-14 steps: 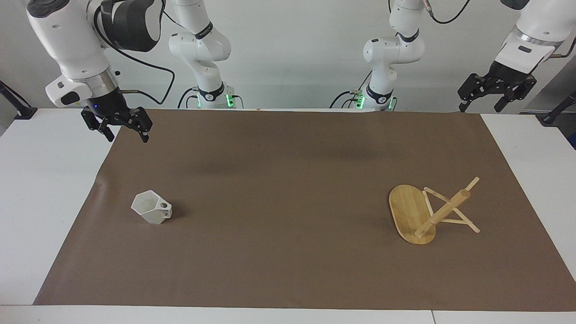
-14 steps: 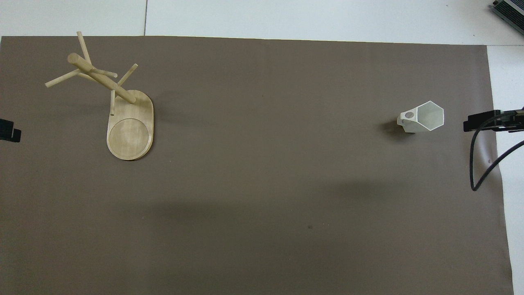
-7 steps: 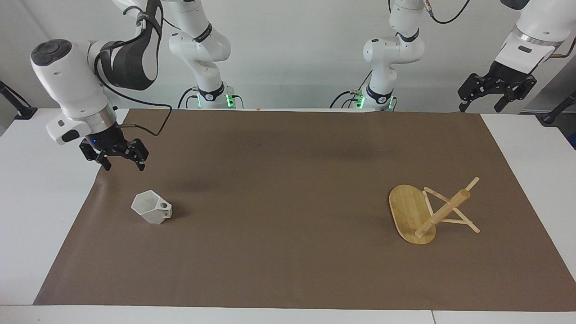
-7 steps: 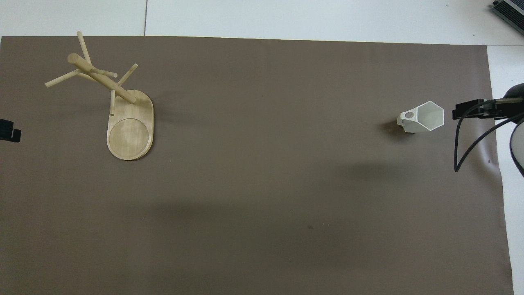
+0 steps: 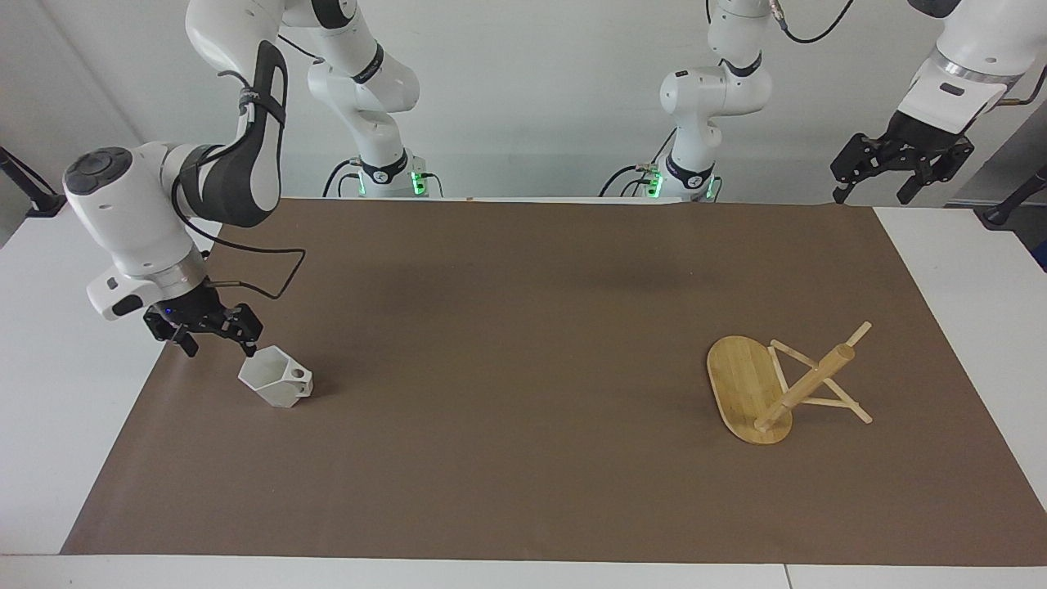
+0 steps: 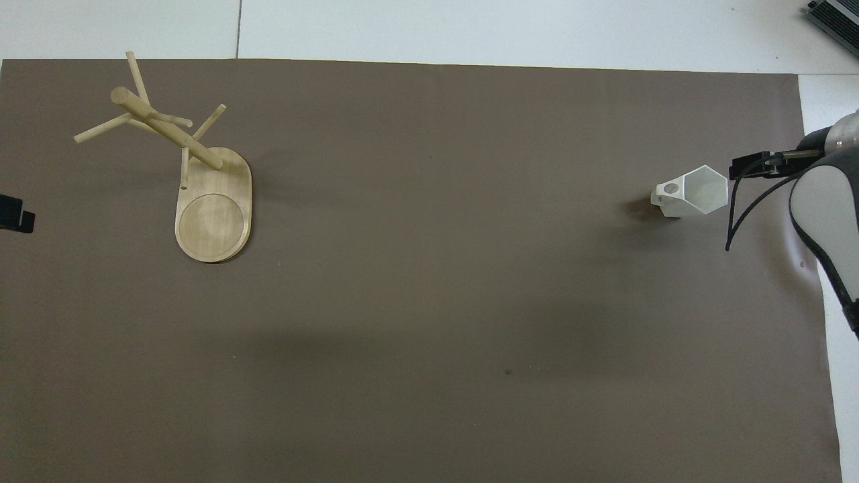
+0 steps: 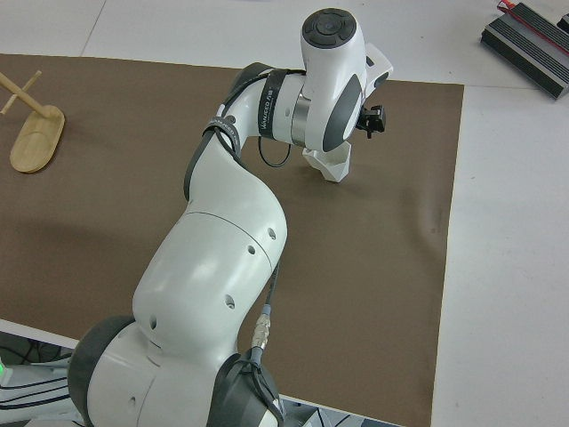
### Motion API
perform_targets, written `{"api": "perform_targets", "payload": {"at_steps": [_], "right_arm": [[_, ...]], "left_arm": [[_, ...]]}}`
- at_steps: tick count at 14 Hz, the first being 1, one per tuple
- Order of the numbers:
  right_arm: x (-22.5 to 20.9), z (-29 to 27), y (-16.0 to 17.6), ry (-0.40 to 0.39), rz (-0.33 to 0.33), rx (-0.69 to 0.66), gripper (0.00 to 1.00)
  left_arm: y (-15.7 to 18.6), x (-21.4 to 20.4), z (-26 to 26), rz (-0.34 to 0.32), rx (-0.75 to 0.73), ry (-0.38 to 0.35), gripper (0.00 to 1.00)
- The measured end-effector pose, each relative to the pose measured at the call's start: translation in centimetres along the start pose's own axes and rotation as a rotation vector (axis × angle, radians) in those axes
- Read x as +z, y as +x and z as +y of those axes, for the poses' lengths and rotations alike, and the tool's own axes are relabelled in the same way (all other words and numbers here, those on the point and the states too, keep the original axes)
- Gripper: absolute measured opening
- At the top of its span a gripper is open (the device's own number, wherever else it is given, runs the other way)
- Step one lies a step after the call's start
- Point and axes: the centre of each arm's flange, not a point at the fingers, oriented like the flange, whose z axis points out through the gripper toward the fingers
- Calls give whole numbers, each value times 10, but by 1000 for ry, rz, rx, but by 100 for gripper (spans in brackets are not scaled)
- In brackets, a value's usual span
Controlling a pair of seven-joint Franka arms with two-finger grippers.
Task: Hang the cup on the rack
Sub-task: 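Move the right gripper toward the white hexagonal cup, then grasp the white cup with the right gripper and lift it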
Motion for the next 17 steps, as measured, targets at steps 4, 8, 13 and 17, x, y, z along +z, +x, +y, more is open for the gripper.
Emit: {"api": "perform_targets", "payload": {"at_steps": [4,8,13,17], "right_arm": [[46,2,6,-2,-5,-12,100],[91,21,3,8,-31,-23,100],[92,26,2,31,-28,-13,100],[87,22,3,43,-44,-15,85]], "left_arm": [[0,0,5,0,9,0,100],[0,0,0,0,1,0,100],[0,0,2,0,4,0,100],[1,0,8,2,14,0,100]]}}
